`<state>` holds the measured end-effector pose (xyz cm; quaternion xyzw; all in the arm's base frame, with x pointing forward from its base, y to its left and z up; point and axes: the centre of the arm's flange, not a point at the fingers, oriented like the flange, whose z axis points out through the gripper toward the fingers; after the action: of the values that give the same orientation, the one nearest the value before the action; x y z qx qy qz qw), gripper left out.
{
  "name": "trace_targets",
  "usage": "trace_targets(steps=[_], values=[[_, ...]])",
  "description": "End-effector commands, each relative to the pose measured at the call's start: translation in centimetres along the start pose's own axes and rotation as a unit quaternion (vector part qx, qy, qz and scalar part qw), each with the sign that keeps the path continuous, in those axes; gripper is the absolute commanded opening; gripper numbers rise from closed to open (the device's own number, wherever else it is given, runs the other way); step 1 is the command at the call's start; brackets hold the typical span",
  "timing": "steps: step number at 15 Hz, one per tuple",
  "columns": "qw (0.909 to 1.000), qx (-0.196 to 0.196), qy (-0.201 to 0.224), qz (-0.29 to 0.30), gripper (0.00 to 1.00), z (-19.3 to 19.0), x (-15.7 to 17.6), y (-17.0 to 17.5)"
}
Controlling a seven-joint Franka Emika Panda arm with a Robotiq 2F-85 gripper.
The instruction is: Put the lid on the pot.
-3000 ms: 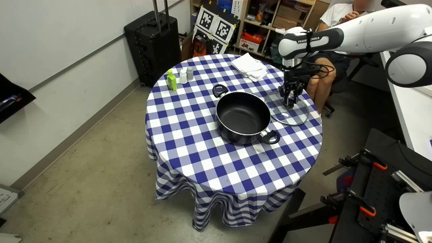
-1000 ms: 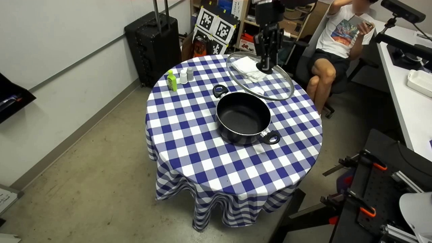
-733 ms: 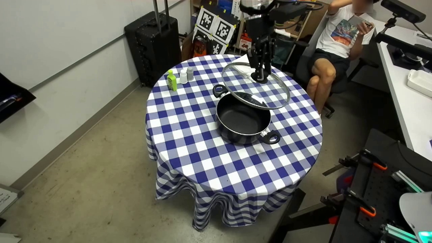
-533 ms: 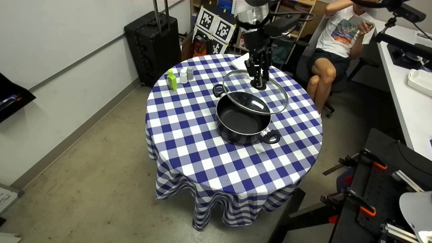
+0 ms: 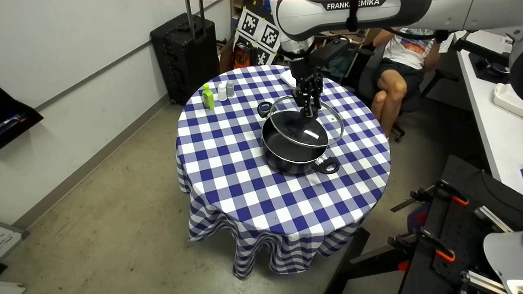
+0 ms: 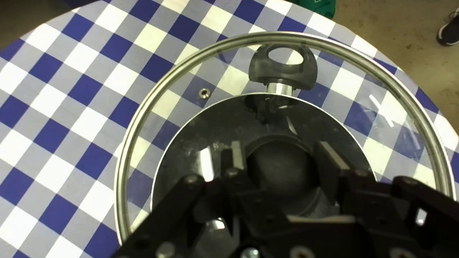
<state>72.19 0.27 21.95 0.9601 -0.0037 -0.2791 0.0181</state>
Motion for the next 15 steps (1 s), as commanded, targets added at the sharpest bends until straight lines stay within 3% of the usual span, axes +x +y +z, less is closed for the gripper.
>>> trace_targets(steps=[1, 15], values=[[0.9999, -0.011, -0.003, -0.001, 0.24, -1.7, 2.6, -0.8], [0.9999, -0.012, 0.000, -0.004, 0.24, 2.0, 7.1, -2.0]])
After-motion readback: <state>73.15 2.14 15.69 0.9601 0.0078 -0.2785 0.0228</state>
